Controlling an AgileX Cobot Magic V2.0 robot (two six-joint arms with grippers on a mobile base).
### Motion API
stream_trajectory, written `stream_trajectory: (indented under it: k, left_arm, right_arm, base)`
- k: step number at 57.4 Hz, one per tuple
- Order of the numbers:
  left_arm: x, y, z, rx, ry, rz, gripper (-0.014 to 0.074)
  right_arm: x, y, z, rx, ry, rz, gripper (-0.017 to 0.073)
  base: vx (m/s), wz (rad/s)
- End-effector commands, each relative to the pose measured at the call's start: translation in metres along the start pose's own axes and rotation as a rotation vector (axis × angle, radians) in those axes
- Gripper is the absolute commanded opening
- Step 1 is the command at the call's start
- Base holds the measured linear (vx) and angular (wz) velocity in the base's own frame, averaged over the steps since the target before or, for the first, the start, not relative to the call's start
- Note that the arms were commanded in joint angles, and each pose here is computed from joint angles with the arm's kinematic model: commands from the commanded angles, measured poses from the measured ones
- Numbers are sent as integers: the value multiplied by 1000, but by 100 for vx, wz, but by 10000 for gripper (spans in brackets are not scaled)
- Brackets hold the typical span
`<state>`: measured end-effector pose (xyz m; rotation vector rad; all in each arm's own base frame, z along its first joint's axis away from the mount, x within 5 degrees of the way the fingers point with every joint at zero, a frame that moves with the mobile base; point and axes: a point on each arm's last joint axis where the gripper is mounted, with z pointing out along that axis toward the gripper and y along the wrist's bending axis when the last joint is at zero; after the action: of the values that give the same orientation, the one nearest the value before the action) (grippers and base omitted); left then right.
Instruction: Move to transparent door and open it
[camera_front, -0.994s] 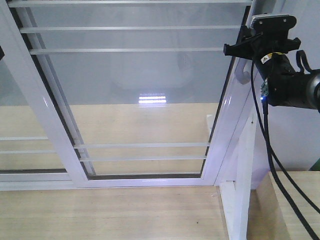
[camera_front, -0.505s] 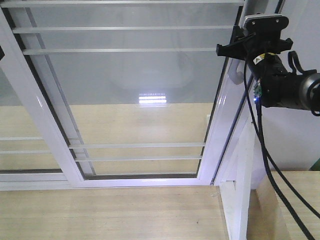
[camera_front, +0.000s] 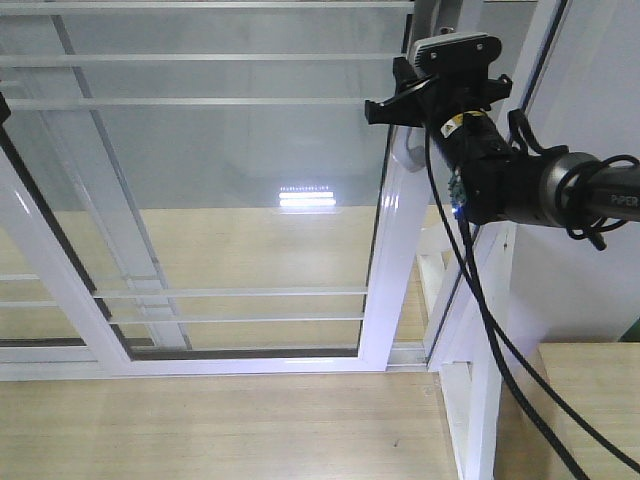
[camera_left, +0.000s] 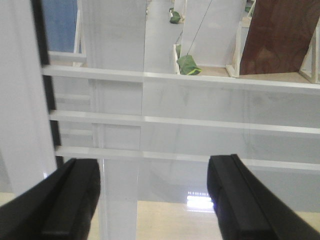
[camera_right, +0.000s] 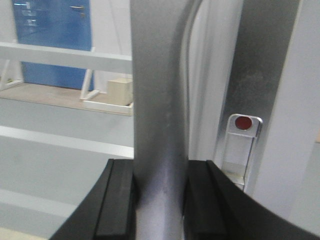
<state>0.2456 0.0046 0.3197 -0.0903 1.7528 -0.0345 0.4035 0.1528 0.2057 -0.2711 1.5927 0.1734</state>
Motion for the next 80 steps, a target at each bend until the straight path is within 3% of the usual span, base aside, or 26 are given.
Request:
stream_trajectory:
  k: [1, 19, 27, 39, 44, 56, 71, 80]
  left_arm:
    - [-22, -2, -5, 8, -120, -16, 570]
    - [-22, -2, -5, 8, -118, -16, 570]
    - [-21, -2, -4, 7, -116, -16, 570]
    - [-19, -3, -2, 10, -105, -17, 570]
    - [-17, -8, -1, 29, -90, -5, 570]
    - [-7, -28, 8, 113, -52, 64, 570]
    - [12, -68, 34, 240, -74, 82, 570]
    - [22, -101, 53, 328, -84, 84, 570]
  right_arm:
    - [-44, 41, -17, -166, -191, -107, -9]
    - [-47, 92, -30, -289, -212, -100, -9]
    - [-49, 111, -37, -362, -243, -134, -9]
    - [-51, 122, -42, -394, -257, -173, -8]
    - [-55, 110, -40, -324, -257, -175, -7]
    - [-79, 59, -61, -75, -243, -110, -5]
    - [-70, 12, -145, 16, -178, -131, -4]
    - [-59, -10, -197, 98, -148, -134, -4]
  base:
    - [0, 0]
    - [0, 1]
    - [0, 0]
    - [-1, -1]
    - [0, 0]
    - [0, 0]
    - [0, 0]
    - [0, 0]
